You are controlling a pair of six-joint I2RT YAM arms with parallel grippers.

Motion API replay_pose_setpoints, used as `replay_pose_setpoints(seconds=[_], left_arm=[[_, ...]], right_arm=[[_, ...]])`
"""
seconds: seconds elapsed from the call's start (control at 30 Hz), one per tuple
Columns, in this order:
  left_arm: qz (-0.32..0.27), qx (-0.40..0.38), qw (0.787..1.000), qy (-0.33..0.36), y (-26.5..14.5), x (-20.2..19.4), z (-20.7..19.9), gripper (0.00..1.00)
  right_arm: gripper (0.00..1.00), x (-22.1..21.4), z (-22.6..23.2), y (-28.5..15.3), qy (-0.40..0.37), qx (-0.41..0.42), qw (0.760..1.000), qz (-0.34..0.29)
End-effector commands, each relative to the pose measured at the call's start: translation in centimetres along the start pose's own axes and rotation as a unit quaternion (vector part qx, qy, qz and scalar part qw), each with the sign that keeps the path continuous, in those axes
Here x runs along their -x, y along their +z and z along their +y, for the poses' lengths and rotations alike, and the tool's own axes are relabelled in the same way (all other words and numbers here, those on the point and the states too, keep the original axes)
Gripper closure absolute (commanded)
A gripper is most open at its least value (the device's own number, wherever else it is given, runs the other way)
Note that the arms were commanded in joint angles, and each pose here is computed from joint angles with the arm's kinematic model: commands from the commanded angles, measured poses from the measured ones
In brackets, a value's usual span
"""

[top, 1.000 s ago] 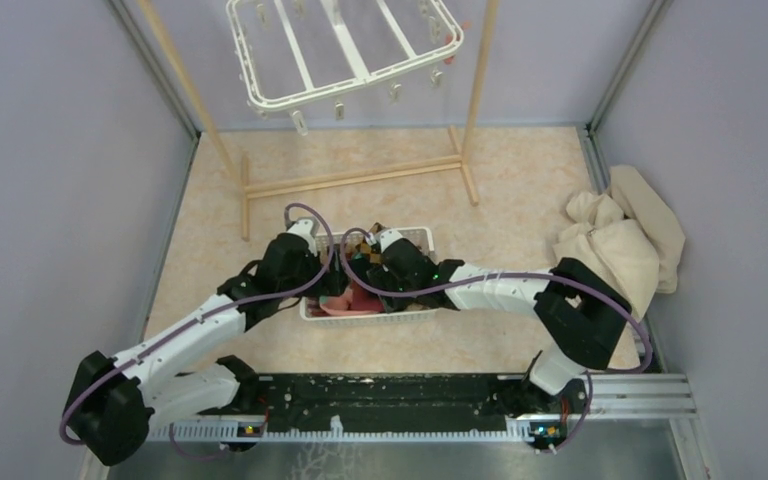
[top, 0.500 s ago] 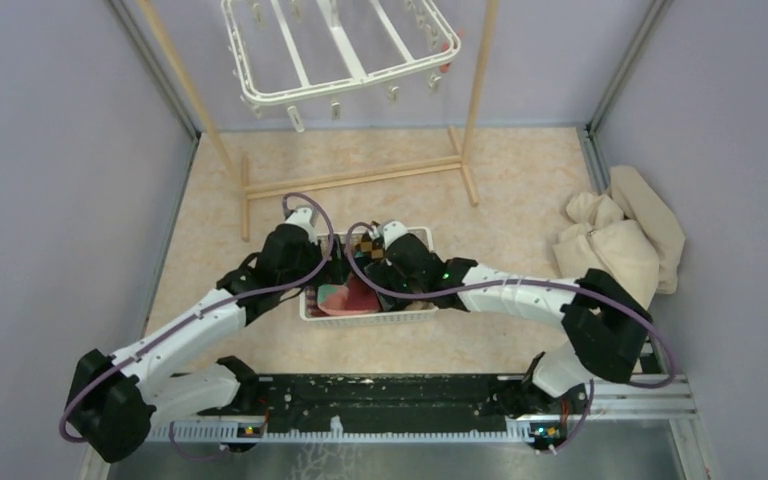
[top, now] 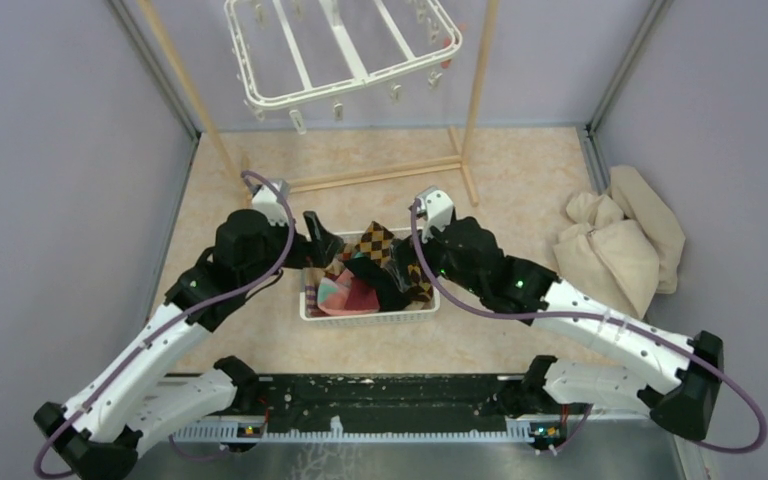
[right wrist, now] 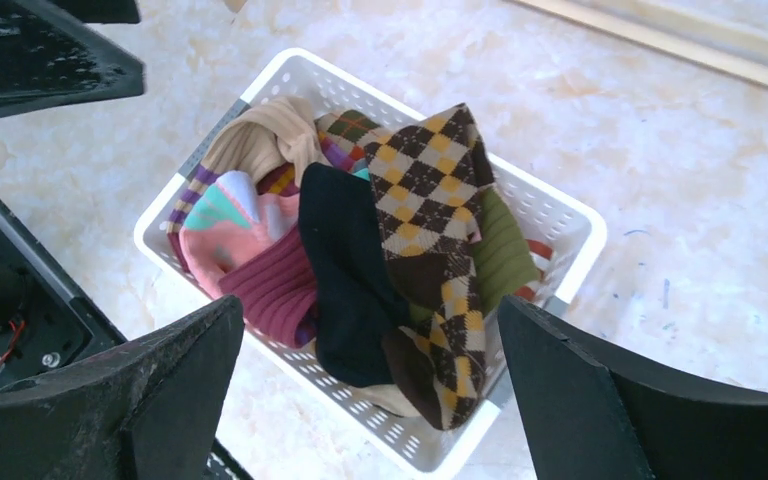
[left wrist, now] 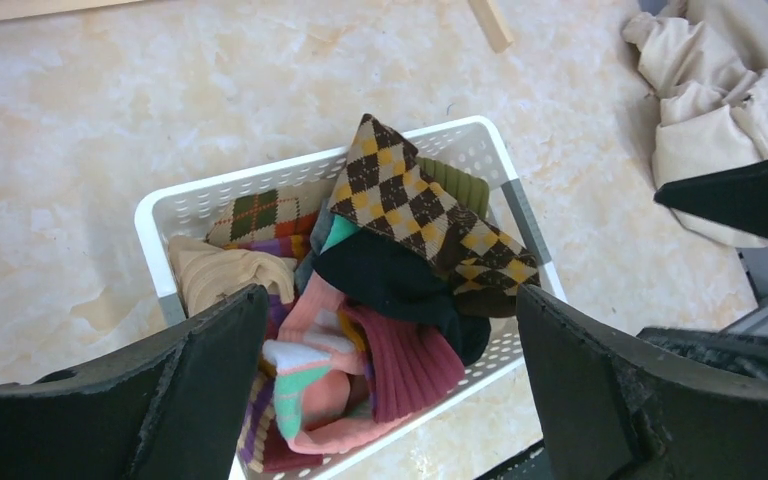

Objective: Remove the socks clipped to the hanger
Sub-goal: Adjust the sock in the bin, then reset both arms

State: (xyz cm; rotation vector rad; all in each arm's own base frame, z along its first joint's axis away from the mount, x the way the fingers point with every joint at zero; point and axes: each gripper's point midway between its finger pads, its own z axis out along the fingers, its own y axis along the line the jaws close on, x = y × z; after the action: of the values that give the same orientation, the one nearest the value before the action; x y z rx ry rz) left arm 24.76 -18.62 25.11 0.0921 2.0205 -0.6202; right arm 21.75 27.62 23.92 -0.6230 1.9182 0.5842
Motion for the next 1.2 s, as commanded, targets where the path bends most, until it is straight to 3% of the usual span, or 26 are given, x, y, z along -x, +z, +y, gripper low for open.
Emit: replay_pose_setpoints(seconds=[0.0, 0.23, 0.4, 0.57, 0.7, 0.97, 1.17], left_arm=[[0.001, -0.012, 1.000, 0.005, -2.5, 0.0, -0.1, 0.01], [-0.070, -0.040, 0.997, 0.007, -4.9, 3.3, -1.2, 0.01], [-0.121, 0.015, 0.992, 0.041, -3.8, 7.4, -0.3, 0.01], [-0.167, 0.067, 0.981, 0.065, -1.8, 10.8, 1.1, 0.01], [-0.176, 0.074, 0.980, 0.048, -0.1, 11.9, 4.2, 0.01], [-0.175, 0.139, 0.975, 0.015, -0.4, 9.3, 11.7, 0.01], [-0.122, 0.179, 0.976, -0.009, 1.2, 4.1, 15.2, 0.01]], right_arm=[[0.02, 2.2, -1.3, -2.8, -0.017, -0.024, 0.999, -0.038], [0.02, 3.8, -2.0, -3.4, -0.021, -0.042, 0.997, -0.058], [0.02, 7.4, -3.1, -3.5, -0.025, -0.062, 0.994, -0.090], [0.02, 11.2, -10.6, -5.2, 0.040, -0.126, 0.980, -0.147], [0.02, 11.8, -15.0, -6.9, 0.064, -0.173, 0.968, -0.169], [0.01, 7.2, -21.3, -8.5, 0.097, -0.255, 0.949, -0.159], [0.02, 2.6, -23.0, -7.6, 0.126, -0.280, 0.940, -0.146]])
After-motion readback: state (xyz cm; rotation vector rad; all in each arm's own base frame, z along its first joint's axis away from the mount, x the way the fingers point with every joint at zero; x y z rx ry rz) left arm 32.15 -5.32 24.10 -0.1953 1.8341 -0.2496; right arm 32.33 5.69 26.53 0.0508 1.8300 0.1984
